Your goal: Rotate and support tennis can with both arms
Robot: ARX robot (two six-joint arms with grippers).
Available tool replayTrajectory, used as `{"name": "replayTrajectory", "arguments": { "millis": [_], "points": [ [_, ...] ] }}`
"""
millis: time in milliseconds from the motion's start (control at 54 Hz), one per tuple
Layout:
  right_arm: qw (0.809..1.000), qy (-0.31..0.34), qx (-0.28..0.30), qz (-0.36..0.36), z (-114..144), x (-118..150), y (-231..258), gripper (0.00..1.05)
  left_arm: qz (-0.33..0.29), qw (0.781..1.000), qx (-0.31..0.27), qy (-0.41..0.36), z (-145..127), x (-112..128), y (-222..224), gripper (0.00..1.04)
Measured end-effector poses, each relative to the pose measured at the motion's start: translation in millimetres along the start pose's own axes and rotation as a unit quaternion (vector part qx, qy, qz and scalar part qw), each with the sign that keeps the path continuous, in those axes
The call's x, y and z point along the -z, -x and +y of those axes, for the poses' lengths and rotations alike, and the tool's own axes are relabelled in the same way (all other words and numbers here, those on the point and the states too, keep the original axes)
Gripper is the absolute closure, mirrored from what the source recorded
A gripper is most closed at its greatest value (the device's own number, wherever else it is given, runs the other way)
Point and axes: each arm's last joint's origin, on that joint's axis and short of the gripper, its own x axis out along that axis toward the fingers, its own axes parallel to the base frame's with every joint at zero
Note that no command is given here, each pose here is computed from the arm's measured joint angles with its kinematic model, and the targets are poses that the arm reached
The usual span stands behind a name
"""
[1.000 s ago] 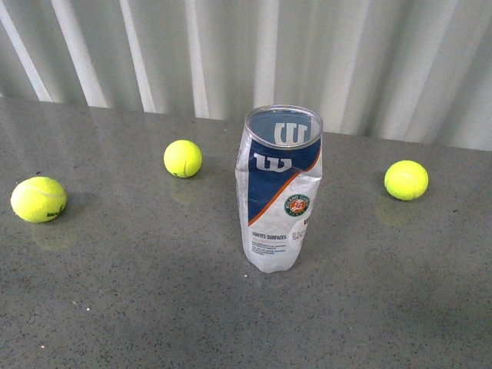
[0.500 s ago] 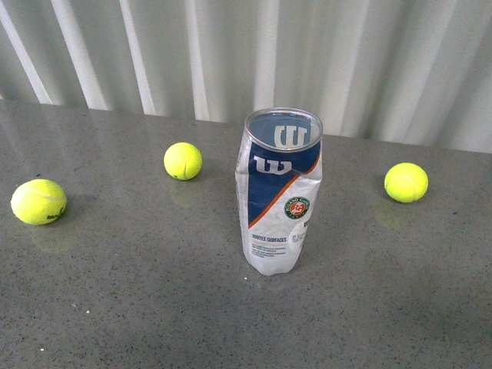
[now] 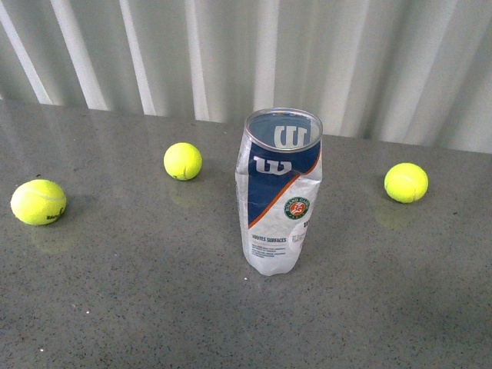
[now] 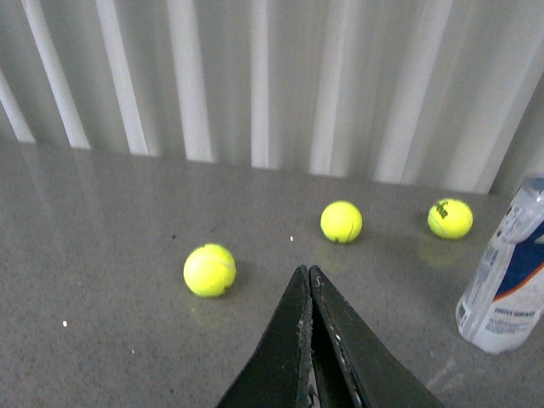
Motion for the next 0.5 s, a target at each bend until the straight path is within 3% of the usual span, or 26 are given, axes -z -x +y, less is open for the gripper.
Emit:
{"name": "replayTrajectory", "arguments": {
  "millis": [444,500],
  "points": [
    [1.000,0.000,0.000,0.000,0.0,0.0,0.0,0.07,-0.007,1.000,0.000,0.001,0.0,-1.1,1.3,1.01],
    [1.000,0.000,0.000,0.000,0.0,0.0,0.0,0.07,-0.008,1.000,0.000,0.001,0.0,-1.1,1.4,0.87]
  ]
}}
